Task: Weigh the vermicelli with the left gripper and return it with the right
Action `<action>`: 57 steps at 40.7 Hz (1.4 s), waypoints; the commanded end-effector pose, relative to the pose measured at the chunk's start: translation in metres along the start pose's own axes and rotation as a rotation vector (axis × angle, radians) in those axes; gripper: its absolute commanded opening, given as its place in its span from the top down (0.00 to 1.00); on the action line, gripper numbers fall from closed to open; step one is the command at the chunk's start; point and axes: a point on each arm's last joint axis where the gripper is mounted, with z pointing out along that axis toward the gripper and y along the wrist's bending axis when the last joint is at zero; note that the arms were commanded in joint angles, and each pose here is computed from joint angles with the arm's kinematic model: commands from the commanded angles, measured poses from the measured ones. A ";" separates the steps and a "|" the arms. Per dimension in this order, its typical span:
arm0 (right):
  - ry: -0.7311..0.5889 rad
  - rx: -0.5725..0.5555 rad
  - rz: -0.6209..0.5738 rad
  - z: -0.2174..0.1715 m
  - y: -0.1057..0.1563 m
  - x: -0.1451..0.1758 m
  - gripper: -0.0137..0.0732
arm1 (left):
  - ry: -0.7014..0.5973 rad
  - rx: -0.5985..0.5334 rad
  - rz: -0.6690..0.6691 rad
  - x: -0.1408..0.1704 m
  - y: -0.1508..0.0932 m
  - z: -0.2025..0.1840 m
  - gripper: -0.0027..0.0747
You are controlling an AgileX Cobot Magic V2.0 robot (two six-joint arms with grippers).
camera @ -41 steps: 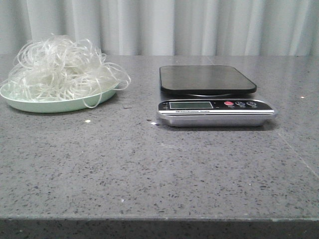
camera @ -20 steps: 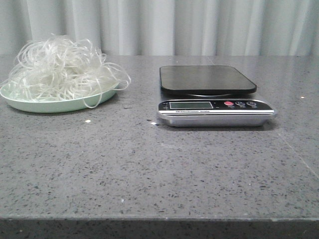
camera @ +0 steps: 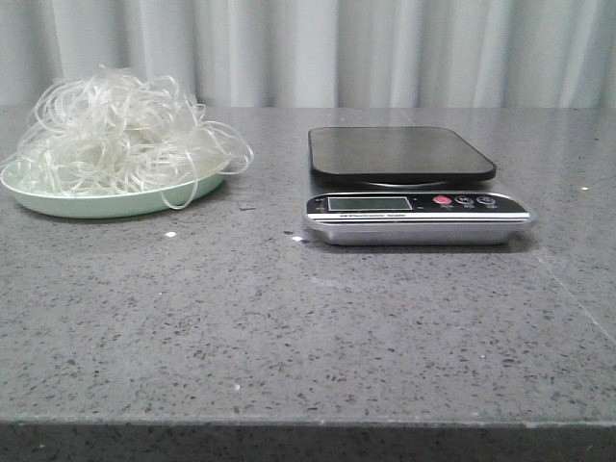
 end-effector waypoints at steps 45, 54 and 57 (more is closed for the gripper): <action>-0.111 0.055 0.030 -0.002 -0.003 -0.012 0.67 | -0.088 -0.003 -0.017 -0.006 0.000 -0.002 0.79; -0.109 0.054 0.031 -0.002 -0.003 -0.011 0.67 | -0.088 -0.003 -0.017 -0.006 0.000 -0.002 0.79; -0.109 0.054 0.031 -0.002 -0.003 -0.011 0.67 | -0.088 -0.003 -0.017 -0.006 0.000 -0.002 0.79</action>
